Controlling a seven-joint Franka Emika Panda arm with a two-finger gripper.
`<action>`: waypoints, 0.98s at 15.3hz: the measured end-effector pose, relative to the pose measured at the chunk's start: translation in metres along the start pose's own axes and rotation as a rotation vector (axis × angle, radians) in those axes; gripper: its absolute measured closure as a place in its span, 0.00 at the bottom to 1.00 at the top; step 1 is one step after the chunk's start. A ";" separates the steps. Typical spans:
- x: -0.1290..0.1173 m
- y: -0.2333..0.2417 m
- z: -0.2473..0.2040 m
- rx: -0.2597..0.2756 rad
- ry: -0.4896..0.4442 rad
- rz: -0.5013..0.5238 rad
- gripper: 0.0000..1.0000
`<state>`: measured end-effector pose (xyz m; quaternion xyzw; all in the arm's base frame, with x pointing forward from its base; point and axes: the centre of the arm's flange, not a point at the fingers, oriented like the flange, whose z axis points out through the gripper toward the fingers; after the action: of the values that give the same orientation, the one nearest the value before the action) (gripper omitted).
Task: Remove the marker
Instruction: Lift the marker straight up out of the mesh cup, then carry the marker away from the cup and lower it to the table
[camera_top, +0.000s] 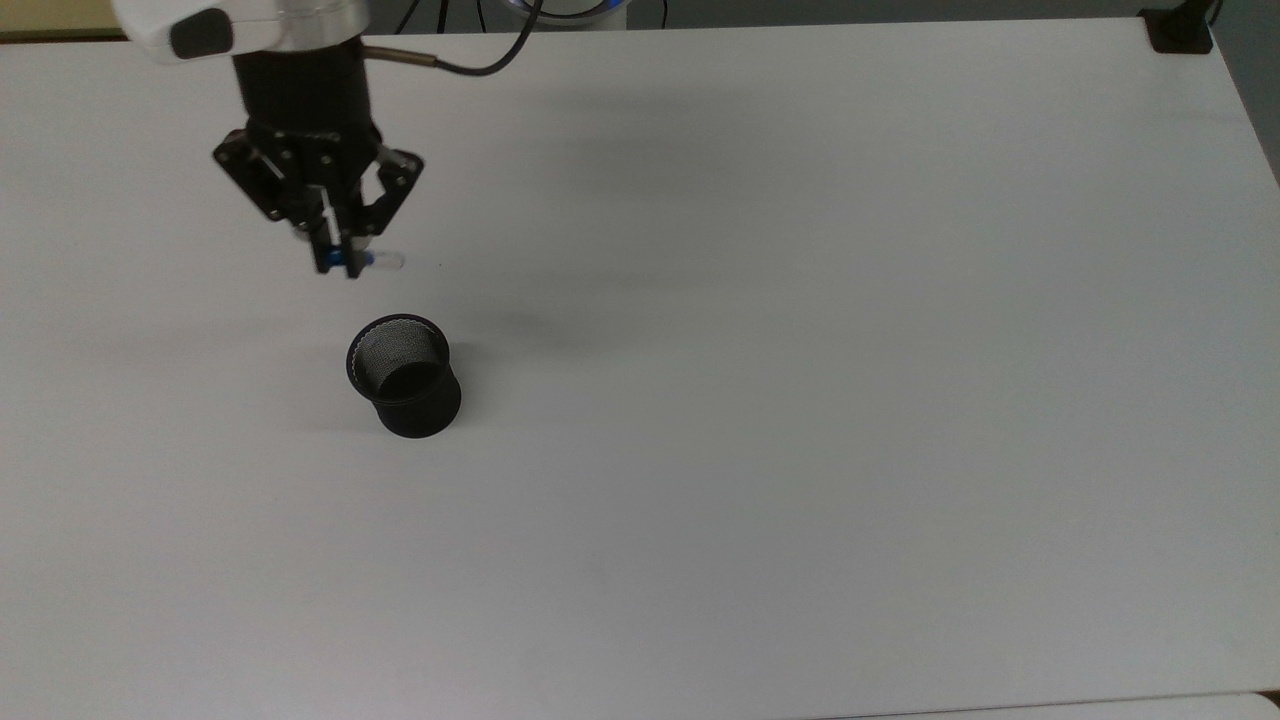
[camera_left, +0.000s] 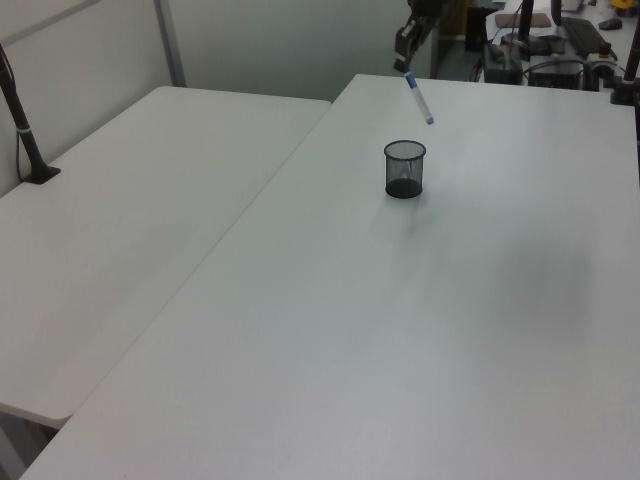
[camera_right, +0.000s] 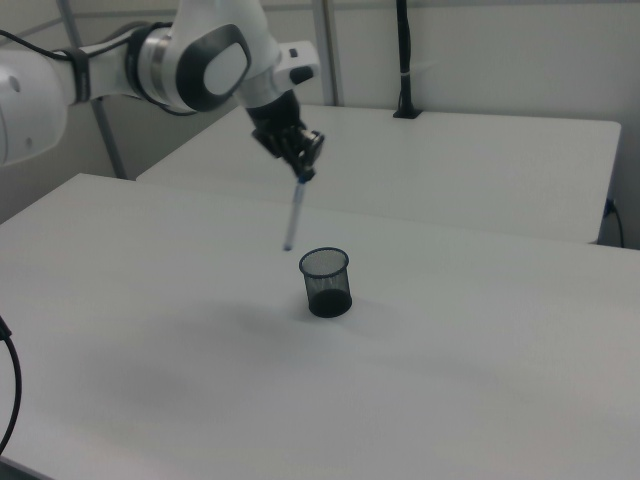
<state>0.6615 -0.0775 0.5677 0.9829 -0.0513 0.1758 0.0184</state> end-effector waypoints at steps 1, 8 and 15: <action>-0.009 -0.009 0.000 0.010 -0.064 -0.024 0.83; -0.088 -0.059 0.094 0.044 -0.428 -0.210 0.81; -0.123 -0.042 0.146 0.007 -0.552 -0.240 0.70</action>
<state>0.6019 -0.0323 0.3872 0.9926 0.0626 -0.1015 0.0209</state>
